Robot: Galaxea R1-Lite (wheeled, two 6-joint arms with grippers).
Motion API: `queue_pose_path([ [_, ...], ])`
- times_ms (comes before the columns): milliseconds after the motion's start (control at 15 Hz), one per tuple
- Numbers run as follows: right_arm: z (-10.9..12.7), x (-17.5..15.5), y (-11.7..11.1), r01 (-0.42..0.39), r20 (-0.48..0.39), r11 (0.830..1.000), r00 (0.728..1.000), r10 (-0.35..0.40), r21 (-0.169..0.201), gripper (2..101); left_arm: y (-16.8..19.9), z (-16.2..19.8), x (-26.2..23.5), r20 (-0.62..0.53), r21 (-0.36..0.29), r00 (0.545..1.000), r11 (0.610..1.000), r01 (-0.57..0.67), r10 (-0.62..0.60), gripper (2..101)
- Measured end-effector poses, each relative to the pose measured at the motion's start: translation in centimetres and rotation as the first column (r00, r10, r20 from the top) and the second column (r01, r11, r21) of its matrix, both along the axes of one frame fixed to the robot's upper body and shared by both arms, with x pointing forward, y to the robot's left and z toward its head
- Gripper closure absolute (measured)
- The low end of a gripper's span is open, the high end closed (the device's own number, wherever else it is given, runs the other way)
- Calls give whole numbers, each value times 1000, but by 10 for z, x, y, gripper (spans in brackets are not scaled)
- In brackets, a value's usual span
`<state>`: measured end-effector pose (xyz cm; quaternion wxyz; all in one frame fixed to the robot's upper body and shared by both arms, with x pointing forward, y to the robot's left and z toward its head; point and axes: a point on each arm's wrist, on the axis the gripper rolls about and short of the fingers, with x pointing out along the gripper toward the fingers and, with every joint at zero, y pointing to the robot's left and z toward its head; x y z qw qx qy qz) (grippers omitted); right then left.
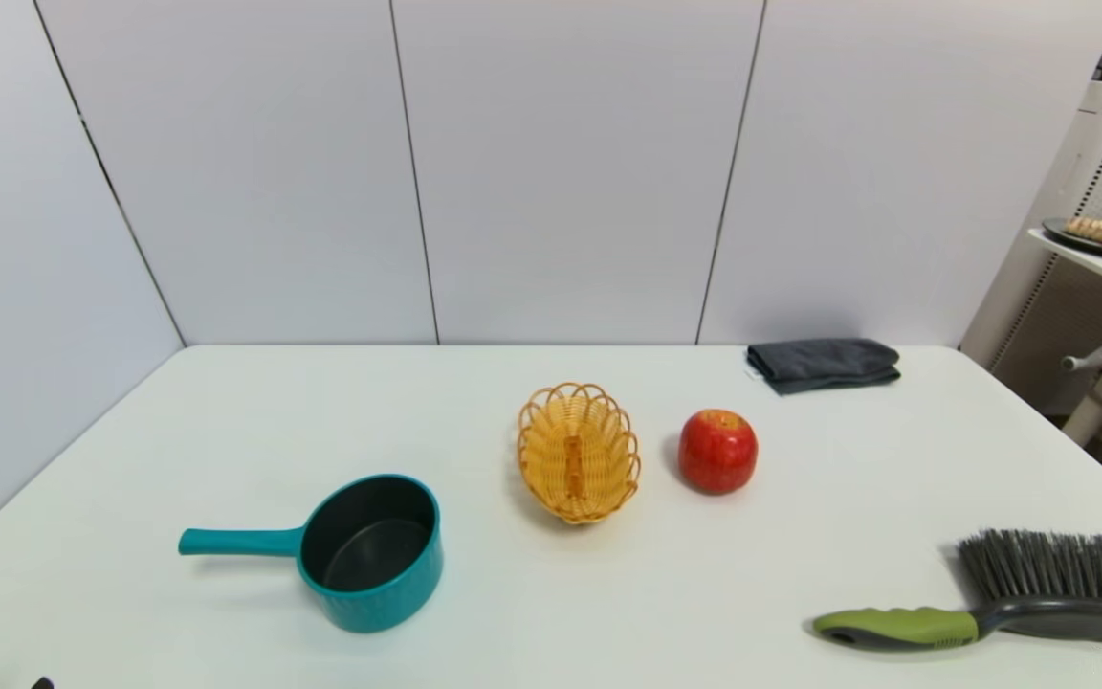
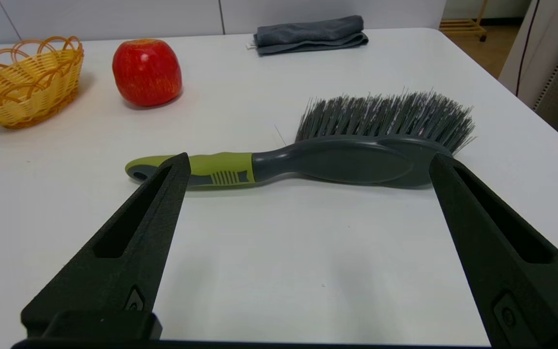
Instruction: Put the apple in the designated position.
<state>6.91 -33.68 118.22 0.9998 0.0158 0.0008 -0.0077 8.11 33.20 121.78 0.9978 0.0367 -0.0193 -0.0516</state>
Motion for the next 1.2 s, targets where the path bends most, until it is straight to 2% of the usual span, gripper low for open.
queue_pose_path([
  [200, 0, 0, 0, 0, 0, 1000, 1000, 0, 0, 50, 1, -31, -9, -67, -3, 995, 997, -76, 76, 55],
  [333, 0, 0, 0, 0, 0, 1000, 1000, 0, 0, 50, 1, -34, -11, -46, 7, 996, 997, -77, 77, 54],
  [400, 0, 0, 0, 0, 0, 1000, 1000, 0, 0, 50, 1, -34, -12, -41, -13, 996, 997, -82, 81, 54],
  [600, 0, 0, 0, 0, 0, 1000, 1000, 0, 0, 50, 2, -35, -12, -43, -128, 994, 986, -104, 99, 54],
  [1200, 0, 0, 0, 2, -1, 1000, 1000, -2, 8, 50, 2, -35, -12, -41, -135, 994, 985, -106, 101, 54],
])
